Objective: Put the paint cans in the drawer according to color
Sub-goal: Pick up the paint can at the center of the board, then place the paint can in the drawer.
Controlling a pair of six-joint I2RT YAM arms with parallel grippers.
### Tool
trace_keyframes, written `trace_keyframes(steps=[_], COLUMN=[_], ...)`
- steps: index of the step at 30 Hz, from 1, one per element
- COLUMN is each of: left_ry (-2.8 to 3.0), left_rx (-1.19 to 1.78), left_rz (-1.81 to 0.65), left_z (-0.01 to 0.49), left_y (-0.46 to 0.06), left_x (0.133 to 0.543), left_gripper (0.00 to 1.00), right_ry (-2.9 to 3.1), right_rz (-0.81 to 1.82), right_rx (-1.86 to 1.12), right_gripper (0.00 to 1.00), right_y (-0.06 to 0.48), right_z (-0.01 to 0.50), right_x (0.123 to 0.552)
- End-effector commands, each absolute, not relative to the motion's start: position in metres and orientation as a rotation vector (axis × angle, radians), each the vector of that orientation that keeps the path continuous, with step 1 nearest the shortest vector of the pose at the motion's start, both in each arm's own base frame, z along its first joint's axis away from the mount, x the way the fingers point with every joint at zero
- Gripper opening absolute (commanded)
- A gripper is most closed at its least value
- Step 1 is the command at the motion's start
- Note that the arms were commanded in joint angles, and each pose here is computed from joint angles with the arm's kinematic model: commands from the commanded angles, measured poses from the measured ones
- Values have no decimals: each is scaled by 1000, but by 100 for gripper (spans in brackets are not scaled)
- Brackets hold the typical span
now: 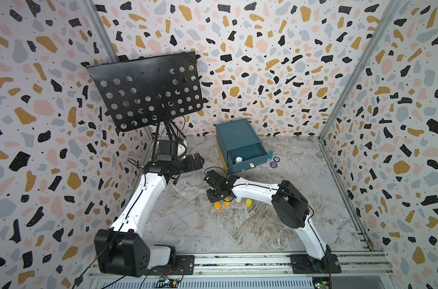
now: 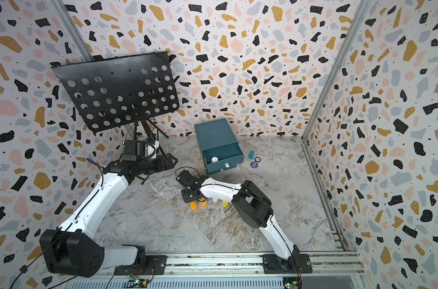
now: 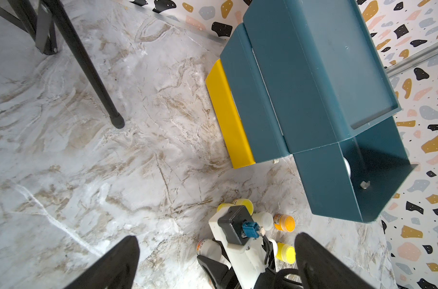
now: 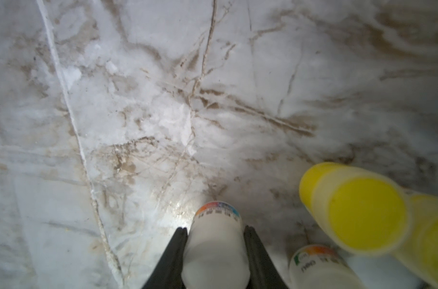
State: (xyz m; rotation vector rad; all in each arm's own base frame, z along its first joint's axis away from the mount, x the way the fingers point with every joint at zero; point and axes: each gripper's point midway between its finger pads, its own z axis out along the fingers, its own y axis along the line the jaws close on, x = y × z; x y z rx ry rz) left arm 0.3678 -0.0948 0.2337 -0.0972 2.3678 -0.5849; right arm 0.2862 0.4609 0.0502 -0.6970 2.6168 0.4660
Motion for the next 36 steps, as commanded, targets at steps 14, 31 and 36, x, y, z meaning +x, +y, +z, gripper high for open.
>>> trace_keyframes(steps=[14,31,36], left_ry=[2287,2334,2402], left_rx=[-114,59,69], left_rz=[-714,-856,-814], left_z=[258,304,283], left_y=[-100,-192,-197], left_x=[379,428,440], left_gripper=[100,100,100], right_ry=[2252,2254,2297], right_rz=[570,511,451], right_rx=[-643,-493,-485], right_gripper=[7,9,9], right_y=[397,291,278], right_z=[259,325,320], right_x=[267,339,359])
